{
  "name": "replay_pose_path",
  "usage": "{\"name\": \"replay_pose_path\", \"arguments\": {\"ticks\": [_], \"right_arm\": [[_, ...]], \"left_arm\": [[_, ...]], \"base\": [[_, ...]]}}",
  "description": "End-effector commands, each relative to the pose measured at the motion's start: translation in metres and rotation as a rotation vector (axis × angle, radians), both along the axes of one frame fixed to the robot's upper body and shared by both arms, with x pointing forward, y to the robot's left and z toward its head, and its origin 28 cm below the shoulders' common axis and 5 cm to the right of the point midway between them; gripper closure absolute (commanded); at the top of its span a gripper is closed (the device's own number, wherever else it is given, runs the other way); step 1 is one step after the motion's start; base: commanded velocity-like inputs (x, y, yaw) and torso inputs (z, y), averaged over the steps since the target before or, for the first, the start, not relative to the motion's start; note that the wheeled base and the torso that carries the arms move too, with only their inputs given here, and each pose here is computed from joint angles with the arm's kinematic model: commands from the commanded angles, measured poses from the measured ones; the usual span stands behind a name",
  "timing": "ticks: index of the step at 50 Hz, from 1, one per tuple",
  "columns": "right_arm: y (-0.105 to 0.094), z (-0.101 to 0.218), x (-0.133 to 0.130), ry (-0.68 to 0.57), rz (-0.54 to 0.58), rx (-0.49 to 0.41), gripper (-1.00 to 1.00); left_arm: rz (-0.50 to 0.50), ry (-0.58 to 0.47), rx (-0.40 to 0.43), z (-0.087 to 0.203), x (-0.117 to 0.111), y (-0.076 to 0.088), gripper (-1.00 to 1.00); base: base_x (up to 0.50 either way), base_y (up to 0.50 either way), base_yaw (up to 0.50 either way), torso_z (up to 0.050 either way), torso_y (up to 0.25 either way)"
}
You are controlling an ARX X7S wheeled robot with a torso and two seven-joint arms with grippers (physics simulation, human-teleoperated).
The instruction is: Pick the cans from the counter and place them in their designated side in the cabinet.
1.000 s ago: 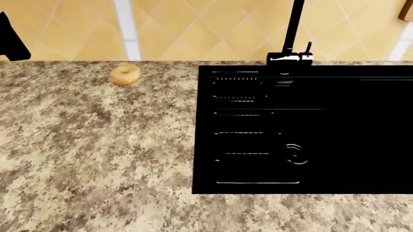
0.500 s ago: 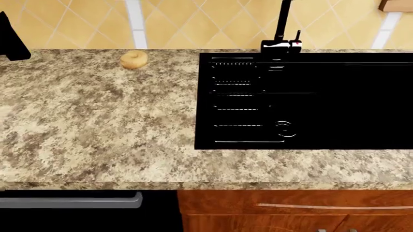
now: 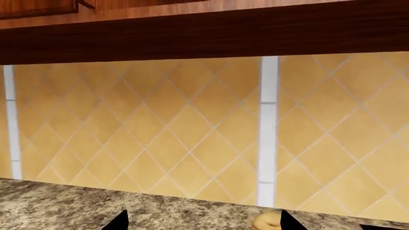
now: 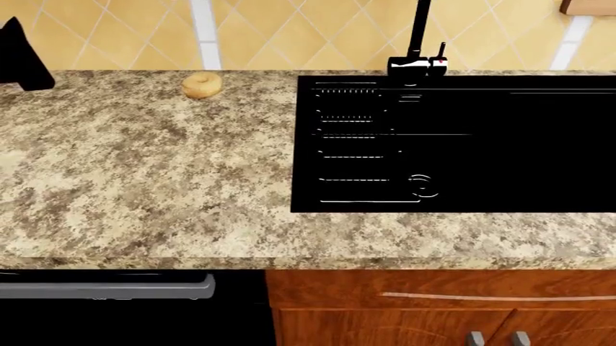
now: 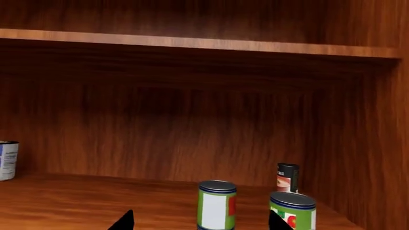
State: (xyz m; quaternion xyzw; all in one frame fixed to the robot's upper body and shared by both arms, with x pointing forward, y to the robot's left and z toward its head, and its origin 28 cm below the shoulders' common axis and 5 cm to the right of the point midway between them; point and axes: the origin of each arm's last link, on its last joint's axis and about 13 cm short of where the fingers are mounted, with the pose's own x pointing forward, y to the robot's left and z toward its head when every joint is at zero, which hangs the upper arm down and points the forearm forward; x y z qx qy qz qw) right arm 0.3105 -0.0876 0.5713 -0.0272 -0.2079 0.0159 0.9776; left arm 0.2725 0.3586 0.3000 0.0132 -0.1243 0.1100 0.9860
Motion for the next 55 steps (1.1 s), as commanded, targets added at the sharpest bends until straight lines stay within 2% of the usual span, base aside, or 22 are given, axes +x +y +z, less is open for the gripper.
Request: {"name": "replay_pose_path", "arguments": {"ticks": [1,8,13,28,36,47,55], "right_arm": [[-0.001,0.001,0.0,-0.009,0.023,-0.031,-1.0],[-0.001,0.001,0.0,-0.014,0.031,-0.041,-1.0],[-0.001,0.002,0.001,-0.037,0.047,-0.047,-1.0],[-0.001,0.002,0.001,-0.023,0.079,-0.061,-1.0],[0.0,-0.001,0.0,0.013,0.098,-0.033,-1.0],[0.003,-0.002,-0.001,0.044,0.103,0.082,-1.0],[0.003,0.0,0.0,0.008,0.076,0.091,-1.0]], "left_arm": [[-0.017,-0.006,-0.002,0.0,-0.001,-0.004,-1.0],[-0.028,-0.014,-0.008,-0.003,0.0,-0.007,-1.0],[-0.052,-0.053,-0.002,-0.009,-0.001,-0.015,-1.0],[-0.212,-0.129,-0.035,-0.024,-0.032,-0.045,-1.0],[-0.264,-0.111,-0.078,-0.041,-0.033,-0.059,-1.0],[-0.293,-0.058,-0.161,-0.059,-0.032,-0.074,-1.0],[-0.286,-0.029,-0.207,-0.069,-0.028,-0.078,-1.0]], "base": [[0.0,0.0,0.0,0.0,0.0],[0.0,0.0,0.0,0.0,0.0],[0.0,0.0,0.0,0.0,0.0],[0.0,0.0,0.0,0.0,0.0],[0.0,0.0,0.0,0.0,0.0],[0.0,0.0,0.0,0.0,0.0],[0.0,0.0,0.0,0.0,0.0]]}}
